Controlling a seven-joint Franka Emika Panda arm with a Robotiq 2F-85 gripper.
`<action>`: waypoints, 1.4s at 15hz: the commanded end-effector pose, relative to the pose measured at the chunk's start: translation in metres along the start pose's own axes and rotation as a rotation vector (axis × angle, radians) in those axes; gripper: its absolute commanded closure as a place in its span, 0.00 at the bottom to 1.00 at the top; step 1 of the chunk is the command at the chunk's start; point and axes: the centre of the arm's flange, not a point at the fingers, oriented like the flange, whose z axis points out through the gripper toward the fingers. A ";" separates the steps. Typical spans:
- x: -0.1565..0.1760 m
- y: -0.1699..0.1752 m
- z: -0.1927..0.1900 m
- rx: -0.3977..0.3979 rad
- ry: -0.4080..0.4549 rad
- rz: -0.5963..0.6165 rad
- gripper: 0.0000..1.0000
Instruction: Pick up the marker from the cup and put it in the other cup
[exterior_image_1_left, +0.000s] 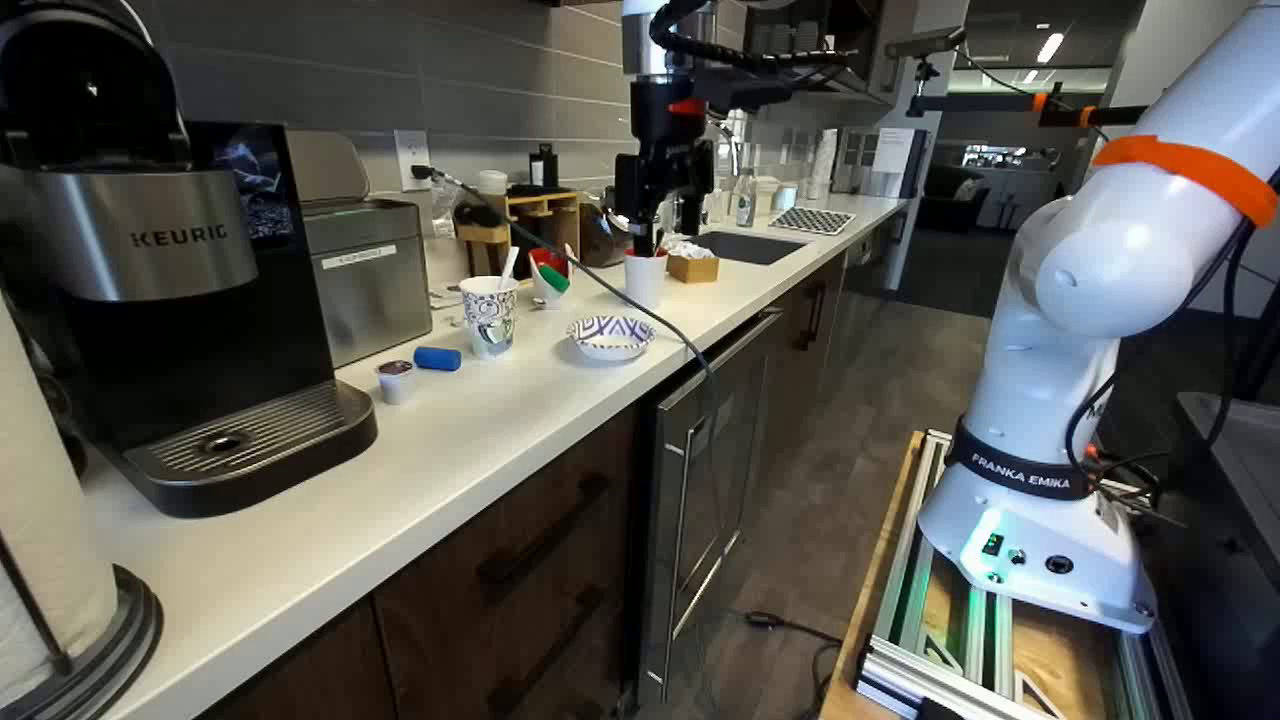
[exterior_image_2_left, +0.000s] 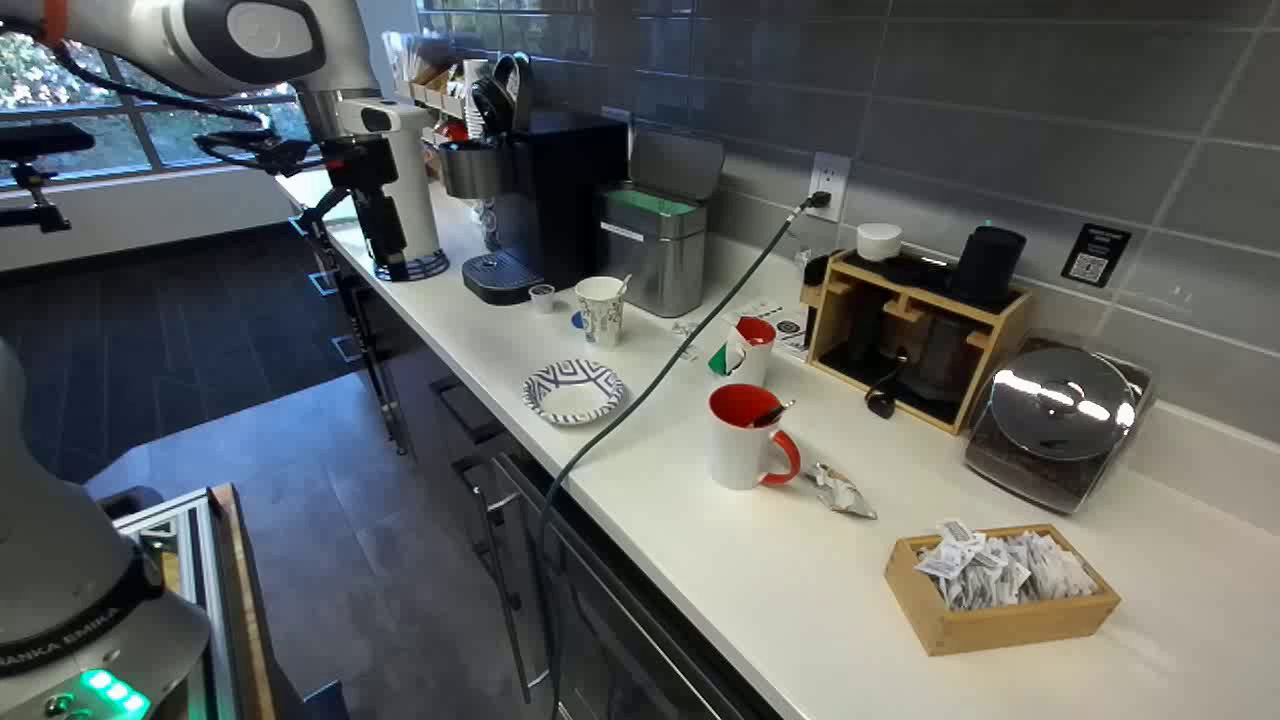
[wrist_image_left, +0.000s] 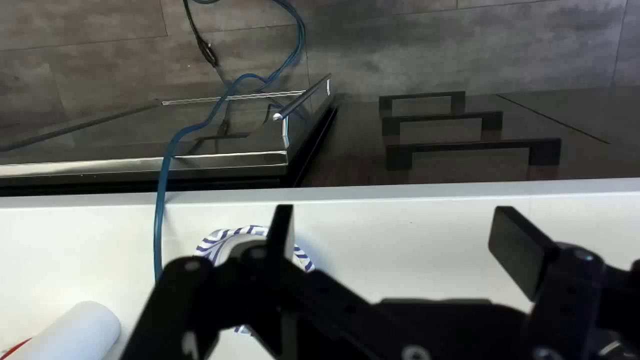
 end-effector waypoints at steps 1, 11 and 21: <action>0.000 0.000 0.000 0.000 0.000 0.000 0.00; 0.122 0.111 0.016 0.097 0.258 -0.023 0.00; 0.190 0.218 0.074 0.210 0.246 -0.269 0.00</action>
